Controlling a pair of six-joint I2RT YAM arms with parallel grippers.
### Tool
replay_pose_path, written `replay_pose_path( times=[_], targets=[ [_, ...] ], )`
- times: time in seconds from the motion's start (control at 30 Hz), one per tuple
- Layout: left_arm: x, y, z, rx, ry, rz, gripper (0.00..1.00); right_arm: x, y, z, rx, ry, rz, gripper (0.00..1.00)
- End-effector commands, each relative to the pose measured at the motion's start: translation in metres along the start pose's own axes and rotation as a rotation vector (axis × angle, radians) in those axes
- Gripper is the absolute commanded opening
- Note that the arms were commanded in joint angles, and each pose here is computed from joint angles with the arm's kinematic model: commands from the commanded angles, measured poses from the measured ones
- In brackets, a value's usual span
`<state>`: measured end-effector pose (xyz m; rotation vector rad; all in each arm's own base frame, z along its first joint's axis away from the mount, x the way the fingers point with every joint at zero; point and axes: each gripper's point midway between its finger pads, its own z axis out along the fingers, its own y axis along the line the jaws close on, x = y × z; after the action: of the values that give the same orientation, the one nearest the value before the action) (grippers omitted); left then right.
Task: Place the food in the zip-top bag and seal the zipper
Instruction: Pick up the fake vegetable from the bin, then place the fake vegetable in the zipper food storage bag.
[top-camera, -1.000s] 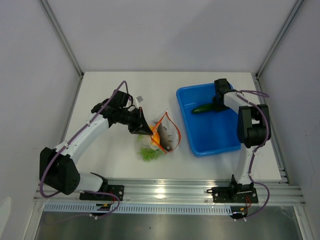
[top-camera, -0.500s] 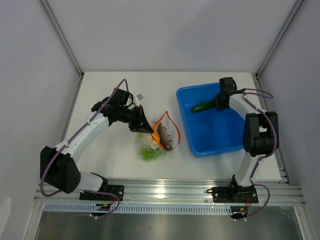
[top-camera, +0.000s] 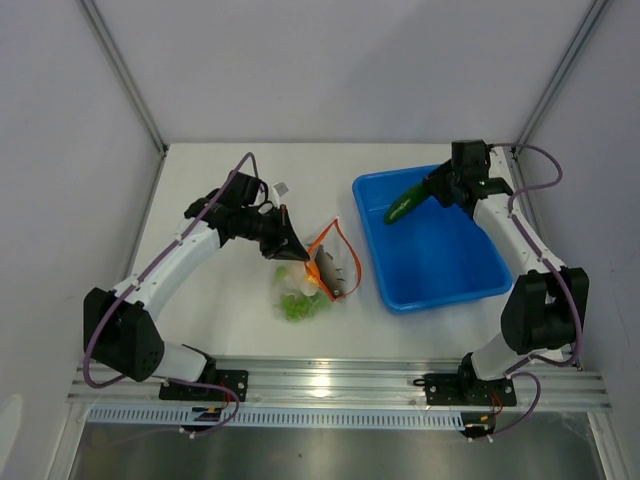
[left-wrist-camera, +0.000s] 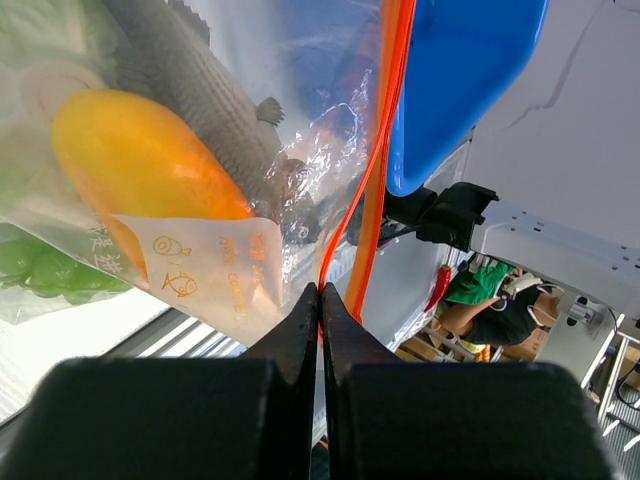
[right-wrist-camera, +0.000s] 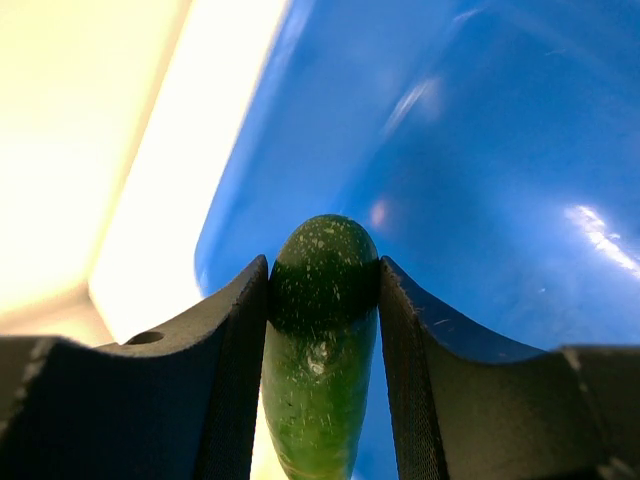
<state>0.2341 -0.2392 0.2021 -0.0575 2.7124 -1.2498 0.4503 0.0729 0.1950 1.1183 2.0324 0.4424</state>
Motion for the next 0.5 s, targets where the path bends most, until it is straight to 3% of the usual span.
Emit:
replay_pose_path(
  times=[0.0,0.23,0.47],
  targets=[
    [-0.013,-0.016,-0.007,0.043,-0.032,0.025,0.01,0.016,0.041,-0.038,-0.207,0.068,-0.189,0.0],
    [-0.015,-0.022,-0.011,0.048,-0.033,0.026,0.0,0.089,0.1,-0.114,-0.508,0.204,-0.492,0.0],
    [-0.021,-0.03,-0.013,0.057,-0.039,0.021,0.01,0.13,0.089,-0.146,-0.589,0.293,-0.625,0.0]
  ],
)
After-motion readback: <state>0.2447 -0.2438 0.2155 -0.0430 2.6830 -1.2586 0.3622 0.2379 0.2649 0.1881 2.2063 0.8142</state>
